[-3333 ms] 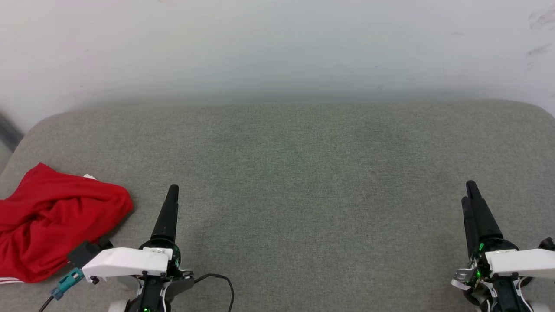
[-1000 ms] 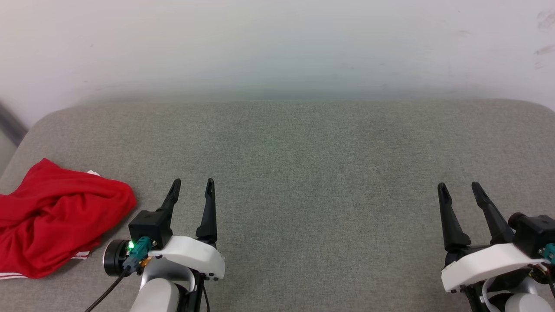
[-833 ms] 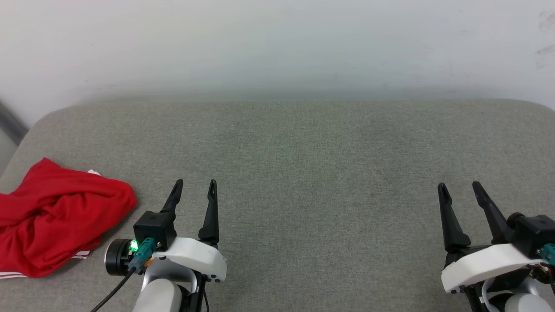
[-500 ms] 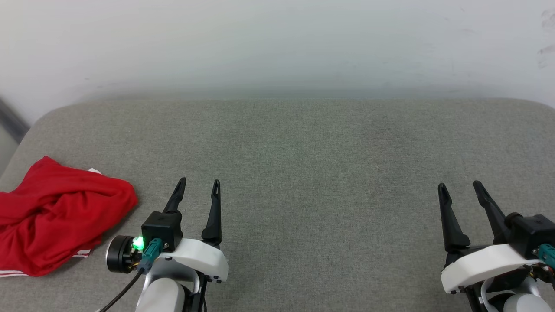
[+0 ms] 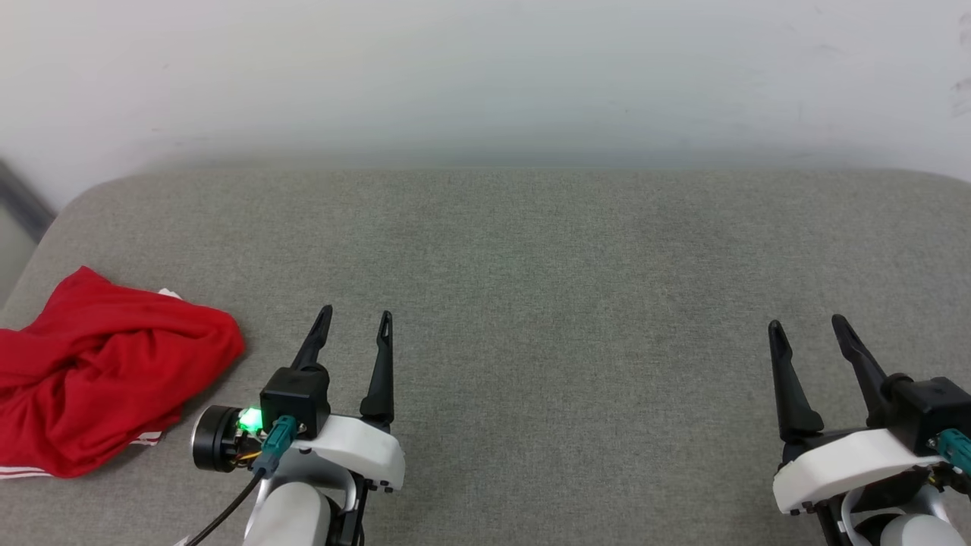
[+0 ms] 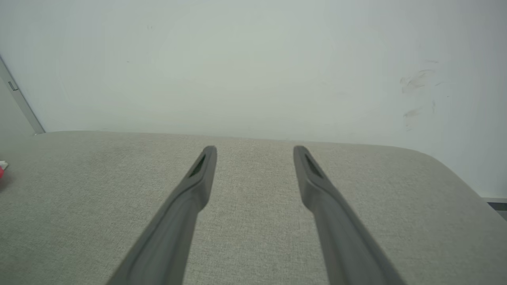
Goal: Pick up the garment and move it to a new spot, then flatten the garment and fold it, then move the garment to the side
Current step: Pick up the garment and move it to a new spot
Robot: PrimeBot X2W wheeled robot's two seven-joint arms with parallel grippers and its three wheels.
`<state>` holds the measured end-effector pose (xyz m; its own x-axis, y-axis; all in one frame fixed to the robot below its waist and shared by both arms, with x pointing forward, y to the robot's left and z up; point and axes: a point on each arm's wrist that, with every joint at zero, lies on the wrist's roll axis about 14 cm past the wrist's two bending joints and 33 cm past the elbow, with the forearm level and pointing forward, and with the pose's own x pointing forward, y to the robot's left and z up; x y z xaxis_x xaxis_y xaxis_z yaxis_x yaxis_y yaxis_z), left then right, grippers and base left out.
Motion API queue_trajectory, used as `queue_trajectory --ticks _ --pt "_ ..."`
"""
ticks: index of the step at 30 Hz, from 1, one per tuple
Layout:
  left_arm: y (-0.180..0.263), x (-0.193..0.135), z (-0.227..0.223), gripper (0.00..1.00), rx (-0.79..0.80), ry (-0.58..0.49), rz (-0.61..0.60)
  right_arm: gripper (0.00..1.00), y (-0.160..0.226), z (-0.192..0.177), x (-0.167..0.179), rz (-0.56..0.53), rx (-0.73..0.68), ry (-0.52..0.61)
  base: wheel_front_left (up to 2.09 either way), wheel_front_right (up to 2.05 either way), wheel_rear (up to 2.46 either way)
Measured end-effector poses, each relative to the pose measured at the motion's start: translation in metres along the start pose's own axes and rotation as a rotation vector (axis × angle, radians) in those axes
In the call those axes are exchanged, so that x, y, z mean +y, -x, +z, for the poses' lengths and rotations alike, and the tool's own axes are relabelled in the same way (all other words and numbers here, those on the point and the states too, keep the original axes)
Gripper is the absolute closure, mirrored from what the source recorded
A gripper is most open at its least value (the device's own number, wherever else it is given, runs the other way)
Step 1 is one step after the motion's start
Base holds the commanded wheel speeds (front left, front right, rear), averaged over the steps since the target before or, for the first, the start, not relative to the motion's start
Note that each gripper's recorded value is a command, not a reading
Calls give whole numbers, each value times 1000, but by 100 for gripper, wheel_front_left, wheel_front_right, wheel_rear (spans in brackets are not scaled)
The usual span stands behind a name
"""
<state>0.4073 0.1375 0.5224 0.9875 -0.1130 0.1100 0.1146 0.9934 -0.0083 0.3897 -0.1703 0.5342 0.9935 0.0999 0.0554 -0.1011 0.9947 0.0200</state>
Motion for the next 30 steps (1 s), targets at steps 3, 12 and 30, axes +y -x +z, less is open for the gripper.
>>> queue_trajectory --ticks 3,12,30 --pt "0 0 -1 0 3 12 1 0 -1 -1 0 0 2 -4 0 0 0" --pt "6 15 -1 0 5 42 47 0 -12 -5 11 34 4 -12 0 0 0" --pt "86 137 18 0 -29 29 466 0 -57 -2 145 405 -13 -31 0 0 0"
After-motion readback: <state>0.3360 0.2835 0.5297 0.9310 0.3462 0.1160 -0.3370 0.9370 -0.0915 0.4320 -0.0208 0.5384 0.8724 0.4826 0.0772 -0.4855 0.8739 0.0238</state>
